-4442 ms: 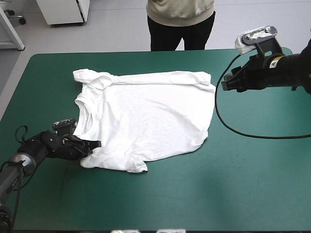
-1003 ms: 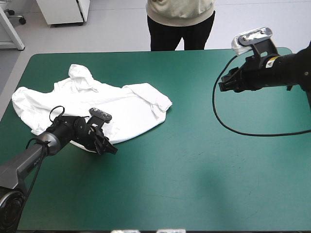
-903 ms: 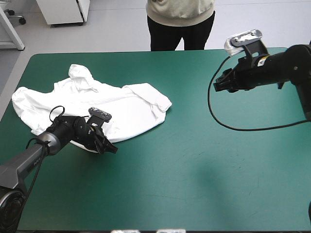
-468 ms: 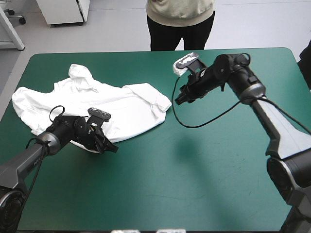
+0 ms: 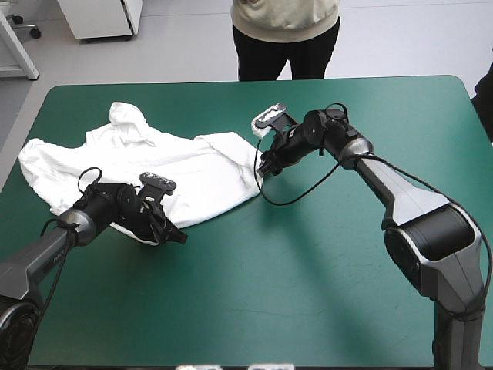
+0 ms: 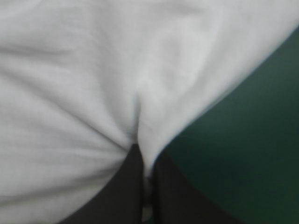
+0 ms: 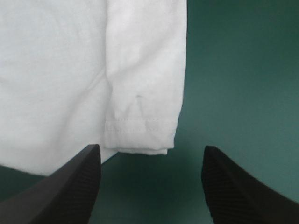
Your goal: Fold the cloth
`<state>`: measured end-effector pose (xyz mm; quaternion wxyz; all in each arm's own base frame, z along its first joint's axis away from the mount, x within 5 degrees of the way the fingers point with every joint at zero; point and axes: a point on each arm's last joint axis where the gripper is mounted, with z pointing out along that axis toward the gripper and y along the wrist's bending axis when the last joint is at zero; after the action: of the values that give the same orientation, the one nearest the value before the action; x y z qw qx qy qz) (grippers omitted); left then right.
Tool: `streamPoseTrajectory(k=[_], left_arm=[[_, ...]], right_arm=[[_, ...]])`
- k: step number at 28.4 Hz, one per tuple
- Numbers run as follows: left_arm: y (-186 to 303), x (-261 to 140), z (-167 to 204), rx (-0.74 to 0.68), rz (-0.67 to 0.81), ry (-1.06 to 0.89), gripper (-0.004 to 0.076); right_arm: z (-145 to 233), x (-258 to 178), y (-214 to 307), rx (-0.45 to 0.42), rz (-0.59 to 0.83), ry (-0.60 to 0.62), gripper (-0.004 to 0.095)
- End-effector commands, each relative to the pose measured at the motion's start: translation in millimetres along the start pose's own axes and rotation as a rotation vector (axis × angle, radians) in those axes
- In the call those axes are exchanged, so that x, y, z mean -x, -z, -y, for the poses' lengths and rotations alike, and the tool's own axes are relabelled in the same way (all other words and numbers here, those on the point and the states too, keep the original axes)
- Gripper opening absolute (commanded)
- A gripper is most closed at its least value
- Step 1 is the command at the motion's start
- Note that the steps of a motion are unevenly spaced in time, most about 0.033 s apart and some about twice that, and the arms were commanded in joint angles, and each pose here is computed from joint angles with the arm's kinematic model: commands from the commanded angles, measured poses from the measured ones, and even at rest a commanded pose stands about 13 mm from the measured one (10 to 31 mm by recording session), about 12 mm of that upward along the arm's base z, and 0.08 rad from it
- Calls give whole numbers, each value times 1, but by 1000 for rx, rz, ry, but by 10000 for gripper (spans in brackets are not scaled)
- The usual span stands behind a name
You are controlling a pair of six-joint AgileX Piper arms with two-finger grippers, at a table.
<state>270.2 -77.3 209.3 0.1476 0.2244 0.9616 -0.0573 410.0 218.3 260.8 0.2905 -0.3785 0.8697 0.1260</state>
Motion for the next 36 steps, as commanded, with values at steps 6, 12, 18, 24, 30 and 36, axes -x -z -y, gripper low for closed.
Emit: streamPoseTrajectory(k=[6, 12, 18, 24, 30, 36], left_arm=[[8, -1, 5, -27, -9, 24, -9], [8, 0, 4, -27, -4, 25, -9], [8, 2, 4, -18, 21, 26, -9], [10, 3, 3, -4, 45, 15, -9], [38, -2, 0, 74, 86, -26, -9], [126, -11, 4, 193, 199, -86, -9]], right_arm=[[1, 18, 1, -1, 122, 0, 597], [0, 22, -14, 23, 124, -6, 503], [-4, 27, -18, 25, 137, 7, 185], [-7, 25, -12, 52, 101, -2, -1], [-16, 32, 46, 33, 77, 41, -1], [-17, 24, 174, -3, 118, 27, -1]])
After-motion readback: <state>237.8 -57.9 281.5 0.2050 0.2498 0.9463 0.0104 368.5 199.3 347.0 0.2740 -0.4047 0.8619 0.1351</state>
